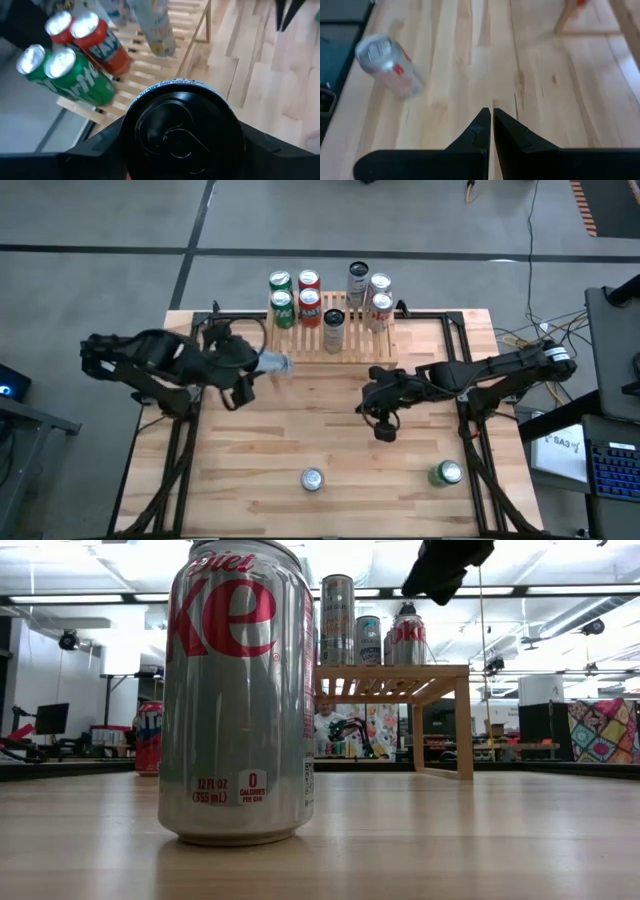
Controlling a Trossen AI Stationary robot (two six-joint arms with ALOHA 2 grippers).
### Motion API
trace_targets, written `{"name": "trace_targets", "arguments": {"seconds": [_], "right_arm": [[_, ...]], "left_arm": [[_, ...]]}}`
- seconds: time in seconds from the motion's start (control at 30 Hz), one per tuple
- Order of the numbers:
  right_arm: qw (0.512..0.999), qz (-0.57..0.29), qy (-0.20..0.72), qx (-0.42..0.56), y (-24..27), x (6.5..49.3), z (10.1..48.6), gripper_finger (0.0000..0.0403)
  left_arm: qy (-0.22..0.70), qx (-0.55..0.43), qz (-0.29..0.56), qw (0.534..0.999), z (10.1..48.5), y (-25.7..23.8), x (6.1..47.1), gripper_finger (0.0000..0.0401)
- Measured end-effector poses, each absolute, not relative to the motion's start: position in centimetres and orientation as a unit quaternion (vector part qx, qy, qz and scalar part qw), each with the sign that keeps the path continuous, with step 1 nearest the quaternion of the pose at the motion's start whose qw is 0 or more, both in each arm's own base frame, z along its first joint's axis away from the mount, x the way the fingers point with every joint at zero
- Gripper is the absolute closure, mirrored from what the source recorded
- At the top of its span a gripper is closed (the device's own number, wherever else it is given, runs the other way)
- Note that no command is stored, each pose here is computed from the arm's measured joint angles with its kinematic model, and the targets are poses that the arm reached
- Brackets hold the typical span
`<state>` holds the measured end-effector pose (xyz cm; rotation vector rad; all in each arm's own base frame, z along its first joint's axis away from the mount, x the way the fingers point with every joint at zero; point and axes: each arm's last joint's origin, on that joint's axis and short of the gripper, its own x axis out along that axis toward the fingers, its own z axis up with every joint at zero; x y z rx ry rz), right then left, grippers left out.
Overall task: Place canned beverage on shelf
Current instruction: Put the white blue soda can aligned with other white blue soda can on the shelf
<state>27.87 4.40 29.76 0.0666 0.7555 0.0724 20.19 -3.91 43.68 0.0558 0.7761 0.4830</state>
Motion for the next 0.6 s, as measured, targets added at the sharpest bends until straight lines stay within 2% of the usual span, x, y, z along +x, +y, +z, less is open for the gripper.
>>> {"name": "trace_targets", "arguments": {"seconds": [0.13,0.23,0.43,0.6], "right_arm": [[0.949,0.041,0.311,0.024,4.4,28.2,29.5,0.0392],[0.963,0.014,0.269,0.003,4.3,28.7,29.3,0.0392],[0.973,-0.067,0.219,-0.031,3.8,29.1,29.7,0.0392],[0.98,-0.064,0.184,-0.03,3.9,29.4,30.3,0.0392]], "left_arm": [[0.408,0.001,0.224,0.885,42.1,-3.6,21.8,0.0164],[0.431,-0.003,0.209,0.878,40.6,-4.0,23.3,0.0164],[0.477,0.023,0.204,0.854,38.2,-4.7,26.2,0.0164],[0.506,0.052,0.197,0.838,36.4,-5.1,28.0,0.0164]]}}
